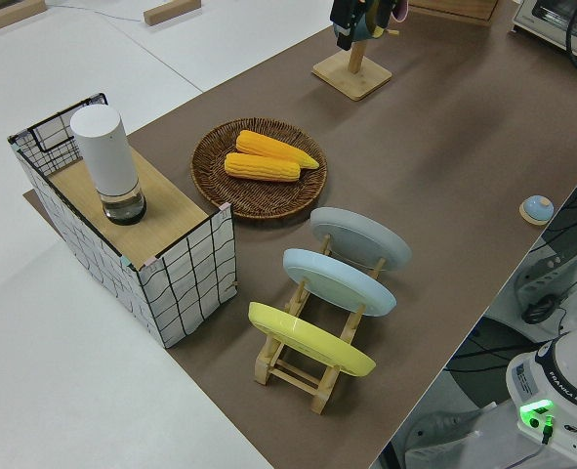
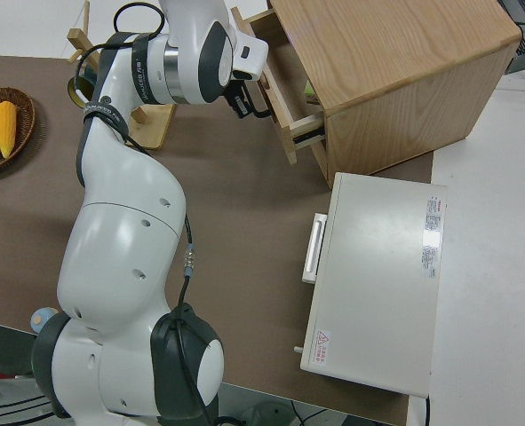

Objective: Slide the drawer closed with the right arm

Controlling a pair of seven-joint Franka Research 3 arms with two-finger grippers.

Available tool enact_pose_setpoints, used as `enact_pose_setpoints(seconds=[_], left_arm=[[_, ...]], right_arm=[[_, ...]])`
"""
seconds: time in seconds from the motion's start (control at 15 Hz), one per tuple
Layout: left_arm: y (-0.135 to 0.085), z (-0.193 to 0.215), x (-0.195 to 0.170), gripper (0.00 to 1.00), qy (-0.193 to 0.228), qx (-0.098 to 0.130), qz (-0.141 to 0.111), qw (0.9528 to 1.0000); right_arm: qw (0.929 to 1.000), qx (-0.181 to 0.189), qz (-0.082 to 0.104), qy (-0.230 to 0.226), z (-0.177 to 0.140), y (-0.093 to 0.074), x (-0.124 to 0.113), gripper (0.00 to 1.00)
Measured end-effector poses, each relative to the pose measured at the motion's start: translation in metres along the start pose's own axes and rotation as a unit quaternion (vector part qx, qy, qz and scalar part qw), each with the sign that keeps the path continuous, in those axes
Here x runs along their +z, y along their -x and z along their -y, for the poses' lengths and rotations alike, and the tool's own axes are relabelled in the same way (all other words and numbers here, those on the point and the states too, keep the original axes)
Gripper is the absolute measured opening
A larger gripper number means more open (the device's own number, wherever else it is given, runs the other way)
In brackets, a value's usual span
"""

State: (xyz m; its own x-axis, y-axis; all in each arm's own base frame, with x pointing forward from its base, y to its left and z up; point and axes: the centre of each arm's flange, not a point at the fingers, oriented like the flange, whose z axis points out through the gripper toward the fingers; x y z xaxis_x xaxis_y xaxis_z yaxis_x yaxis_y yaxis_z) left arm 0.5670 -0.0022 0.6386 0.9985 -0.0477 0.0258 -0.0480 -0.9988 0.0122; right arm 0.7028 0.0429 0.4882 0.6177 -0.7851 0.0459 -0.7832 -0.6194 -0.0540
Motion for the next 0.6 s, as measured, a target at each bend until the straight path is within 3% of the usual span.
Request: enact_pose_setpoints(seconds=[0.4, 0.6], left_arm=[[0.0, 0.0, 0.0, 1.0, 0.0, 0.0, 0.0, 1.0], [0.0, 0.0, 0.0, 1.0, 0.0, 0.0, 0.0, 1.0]], right_arm=[[0.9995, -0.026, -0.012, -0.011, -0.022, -0.036, -0.013, 0.01], [0.9991, -0.027, -0.023, -0.024, -0.023, -0.043, -0.02, 0.01]])
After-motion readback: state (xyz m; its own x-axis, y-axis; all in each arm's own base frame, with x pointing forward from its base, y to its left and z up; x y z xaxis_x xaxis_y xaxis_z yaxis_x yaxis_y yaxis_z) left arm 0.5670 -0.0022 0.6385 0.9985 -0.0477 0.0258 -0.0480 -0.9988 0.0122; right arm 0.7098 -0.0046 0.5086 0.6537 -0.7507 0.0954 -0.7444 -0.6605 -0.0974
